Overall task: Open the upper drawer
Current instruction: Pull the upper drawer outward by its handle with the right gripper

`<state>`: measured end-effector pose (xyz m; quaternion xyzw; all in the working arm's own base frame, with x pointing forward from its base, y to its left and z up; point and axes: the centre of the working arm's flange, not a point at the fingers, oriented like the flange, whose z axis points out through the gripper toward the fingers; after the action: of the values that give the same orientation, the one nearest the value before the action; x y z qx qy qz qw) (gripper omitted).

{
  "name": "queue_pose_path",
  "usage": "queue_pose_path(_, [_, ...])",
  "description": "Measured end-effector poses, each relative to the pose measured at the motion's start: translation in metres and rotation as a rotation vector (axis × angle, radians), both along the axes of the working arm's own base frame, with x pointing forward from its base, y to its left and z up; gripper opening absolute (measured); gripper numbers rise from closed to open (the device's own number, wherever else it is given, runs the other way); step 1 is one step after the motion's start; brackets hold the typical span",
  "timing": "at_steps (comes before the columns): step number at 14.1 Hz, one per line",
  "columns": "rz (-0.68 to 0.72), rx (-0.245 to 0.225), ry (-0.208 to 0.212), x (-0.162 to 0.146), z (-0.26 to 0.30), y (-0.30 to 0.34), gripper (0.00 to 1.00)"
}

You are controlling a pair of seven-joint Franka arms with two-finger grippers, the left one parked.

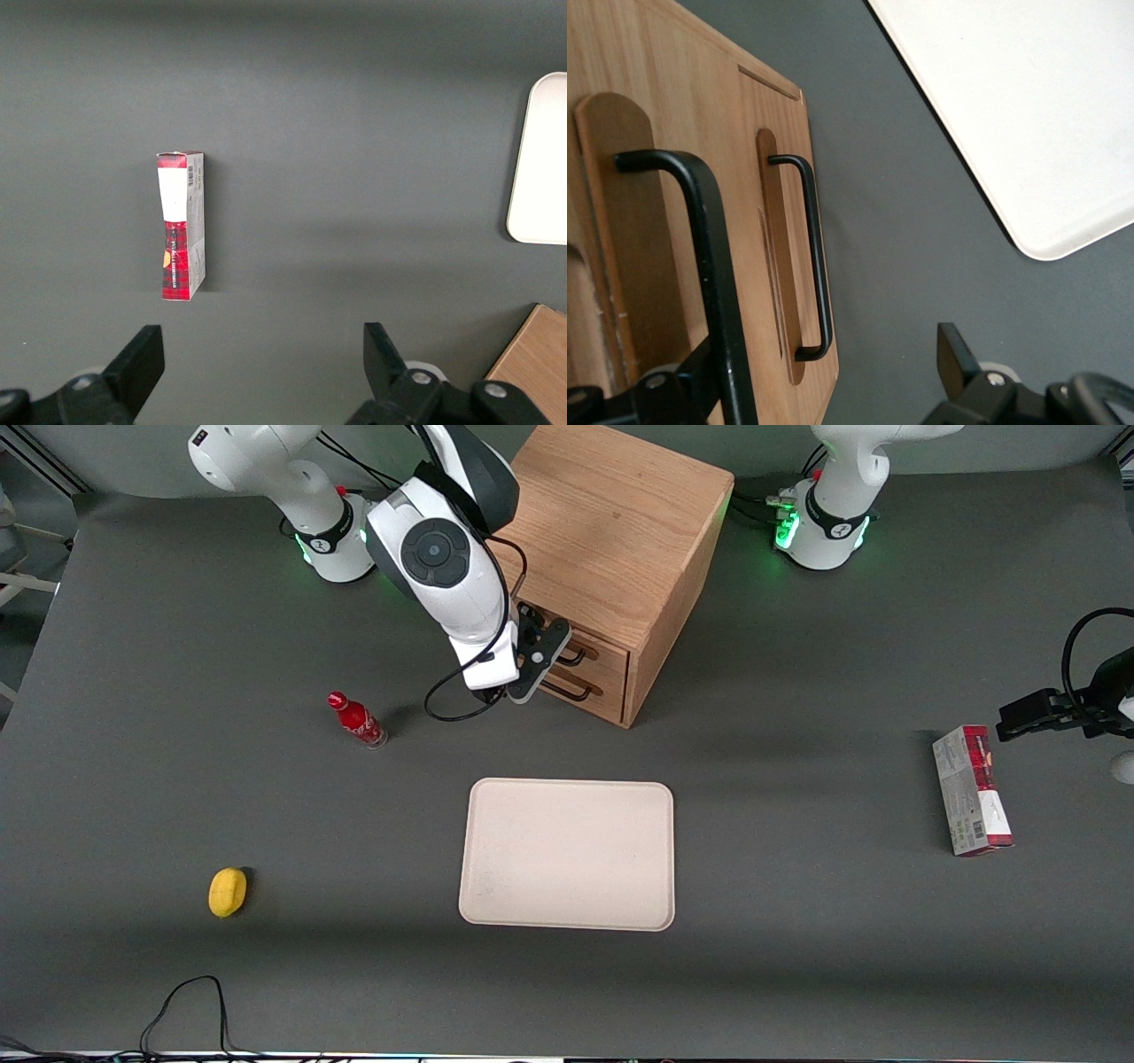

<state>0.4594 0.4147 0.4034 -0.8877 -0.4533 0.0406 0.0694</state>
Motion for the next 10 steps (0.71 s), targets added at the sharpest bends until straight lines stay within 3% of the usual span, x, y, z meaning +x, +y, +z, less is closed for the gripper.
queue_pose_path(10, [-0.073,0.001,-0.024,0.047,-0.001,-0.032,1.00])
